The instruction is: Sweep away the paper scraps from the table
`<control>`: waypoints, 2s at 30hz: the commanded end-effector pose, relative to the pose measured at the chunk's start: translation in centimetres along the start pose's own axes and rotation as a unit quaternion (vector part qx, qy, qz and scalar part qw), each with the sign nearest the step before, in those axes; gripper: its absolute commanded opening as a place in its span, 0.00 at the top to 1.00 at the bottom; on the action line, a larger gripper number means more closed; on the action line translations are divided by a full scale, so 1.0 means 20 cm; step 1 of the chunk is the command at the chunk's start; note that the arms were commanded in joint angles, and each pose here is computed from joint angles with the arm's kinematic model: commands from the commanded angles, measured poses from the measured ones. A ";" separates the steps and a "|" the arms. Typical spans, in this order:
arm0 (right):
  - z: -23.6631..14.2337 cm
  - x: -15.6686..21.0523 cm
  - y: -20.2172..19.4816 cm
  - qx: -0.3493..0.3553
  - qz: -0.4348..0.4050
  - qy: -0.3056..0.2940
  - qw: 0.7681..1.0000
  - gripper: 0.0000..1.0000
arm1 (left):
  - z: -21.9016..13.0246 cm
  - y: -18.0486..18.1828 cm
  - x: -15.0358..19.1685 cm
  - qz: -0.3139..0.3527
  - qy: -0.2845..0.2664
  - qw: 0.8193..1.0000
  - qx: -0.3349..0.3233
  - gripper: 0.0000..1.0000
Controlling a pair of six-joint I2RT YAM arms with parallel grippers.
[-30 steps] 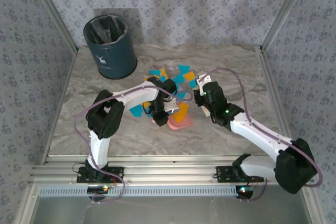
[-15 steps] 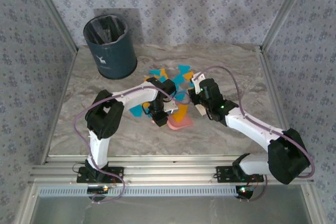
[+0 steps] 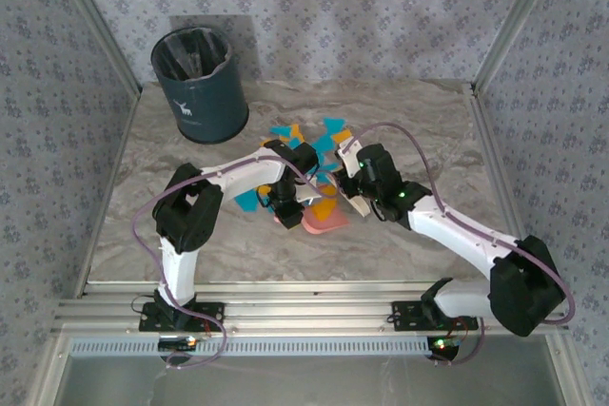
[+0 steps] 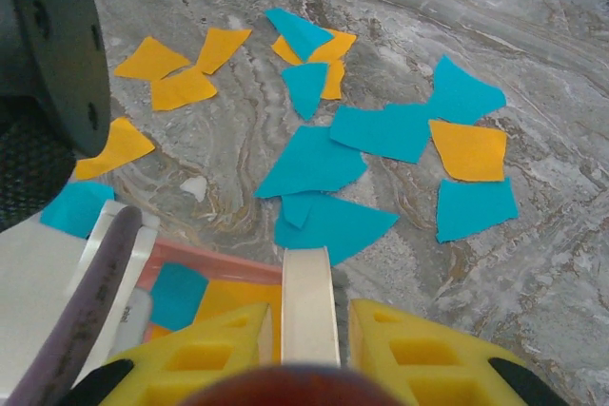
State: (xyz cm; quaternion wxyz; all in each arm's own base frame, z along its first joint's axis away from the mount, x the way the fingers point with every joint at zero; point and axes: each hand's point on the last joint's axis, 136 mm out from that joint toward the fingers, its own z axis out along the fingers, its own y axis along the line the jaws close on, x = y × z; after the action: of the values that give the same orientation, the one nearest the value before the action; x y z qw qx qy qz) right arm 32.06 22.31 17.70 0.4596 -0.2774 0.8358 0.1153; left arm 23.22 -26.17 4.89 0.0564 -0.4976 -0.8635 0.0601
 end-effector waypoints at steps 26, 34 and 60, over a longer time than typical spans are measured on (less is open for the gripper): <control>-0.19 -0.04 -0.01 0.017 -0.007 -0.009 1.000 1.00 | -0.06 0.01 0.04 -0.018 -0.014 1.000 -0.016 1.00; -0.25 -0.04 -0.14 0.086 0.020 -0.023 0.996 1.00 | -0.13 -0.01 0.03 -0.014 -0.053 0.998 -0.018 1.00; -0.34 -0.02 -0.31 0.143 0.098 -0.059 0.983 1.00 | -0.60 -0.03 -0.11 -0.071 -0.269 0.960 0.035 1.00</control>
State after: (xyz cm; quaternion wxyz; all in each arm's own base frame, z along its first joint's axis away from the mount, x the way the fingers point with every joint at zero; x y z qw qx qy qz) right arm 30.61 14.65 20.75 0.5058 -0.1440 0.8494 0.0451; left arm 25.41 -27.05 14.97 -0.1357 -0.4260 -0.8774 0.1739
